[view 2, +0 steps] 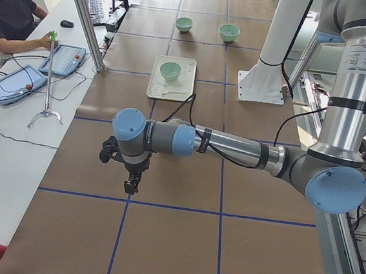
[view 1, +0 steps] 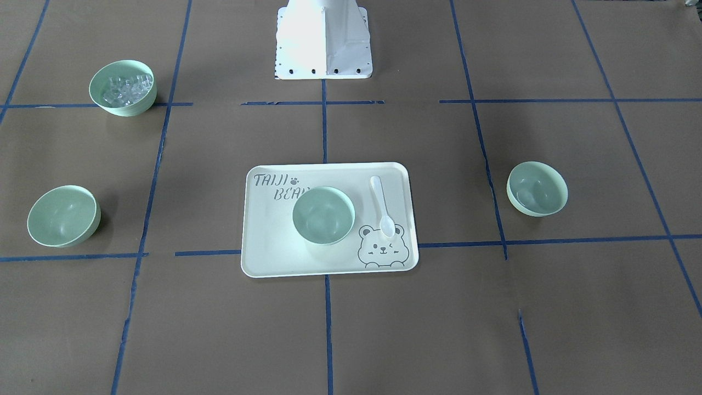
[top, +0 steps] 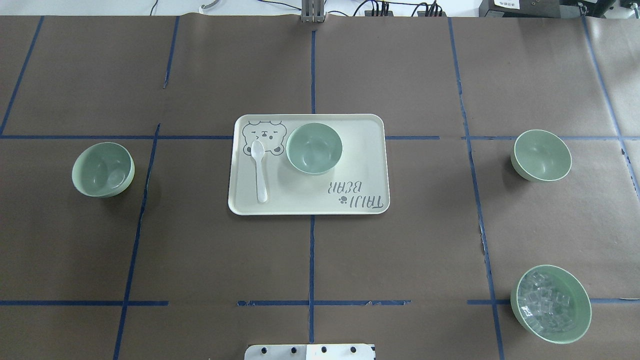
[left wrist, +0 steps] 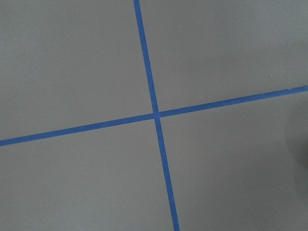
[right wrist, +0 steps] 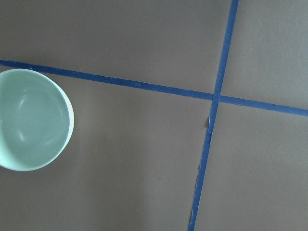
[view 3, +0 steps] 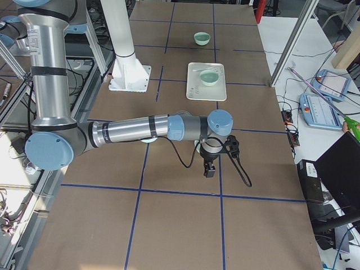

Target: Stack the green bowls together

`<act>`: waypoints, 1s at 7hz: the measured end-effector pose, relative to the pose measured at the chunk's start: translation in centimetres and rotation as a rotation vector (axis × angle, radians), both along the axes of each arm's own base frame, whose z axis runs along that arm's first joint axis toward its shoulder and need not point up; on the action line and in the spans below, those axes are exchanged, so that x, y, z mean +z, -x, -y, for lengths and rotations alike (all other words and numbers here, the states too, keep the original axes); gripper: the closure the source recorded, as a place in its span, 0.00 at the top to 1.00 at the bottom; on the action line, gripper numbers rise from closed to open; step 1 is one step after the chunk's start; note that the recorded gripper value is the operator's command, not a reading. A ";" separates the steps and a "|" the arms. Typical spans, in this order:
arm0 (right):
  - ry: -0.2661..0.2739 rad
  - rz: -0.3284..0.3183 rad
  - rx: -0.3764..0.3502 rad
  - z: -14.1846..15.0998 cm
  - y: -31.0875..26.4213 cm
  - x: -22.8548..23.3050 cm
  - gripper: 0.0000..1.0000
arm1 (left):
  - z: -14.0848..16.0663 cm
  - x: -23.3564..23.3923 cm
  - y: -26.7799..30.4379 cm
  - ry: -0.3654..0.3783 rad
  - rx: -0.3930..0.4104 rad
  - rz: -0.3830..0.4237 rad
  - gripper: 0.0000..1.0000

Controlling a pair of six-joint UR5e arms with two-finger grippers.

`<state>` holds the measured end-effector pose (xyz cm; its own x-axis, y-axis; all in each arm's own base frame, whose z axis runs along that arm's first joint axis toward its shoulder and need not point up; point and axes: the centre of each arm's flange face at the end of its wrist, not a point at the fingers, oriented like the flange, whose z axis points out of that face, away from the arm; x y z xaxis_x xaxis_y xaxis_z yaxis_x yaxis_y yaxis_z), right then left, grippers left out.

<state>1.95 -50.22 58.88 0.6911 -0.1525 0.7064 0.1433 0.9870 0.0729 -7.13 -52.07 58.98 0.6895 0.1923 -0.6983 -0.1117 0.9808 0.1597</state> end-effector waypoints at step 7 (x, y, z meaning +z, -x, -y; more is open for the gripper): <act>0.043 0.110 0.142 4.0 17.7 2.1 0.93 | 0.6 -2.9 -5.4 -0.151 0.098 -0.012 1.00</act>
<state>-15.74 -54.25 60.94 0.6221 -0.0268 0.7825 -0.0044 0.9993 0.0378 -1.73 -52.70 56.11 0.6540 0.3612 -0.6647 -0.2025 0.9302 0.3063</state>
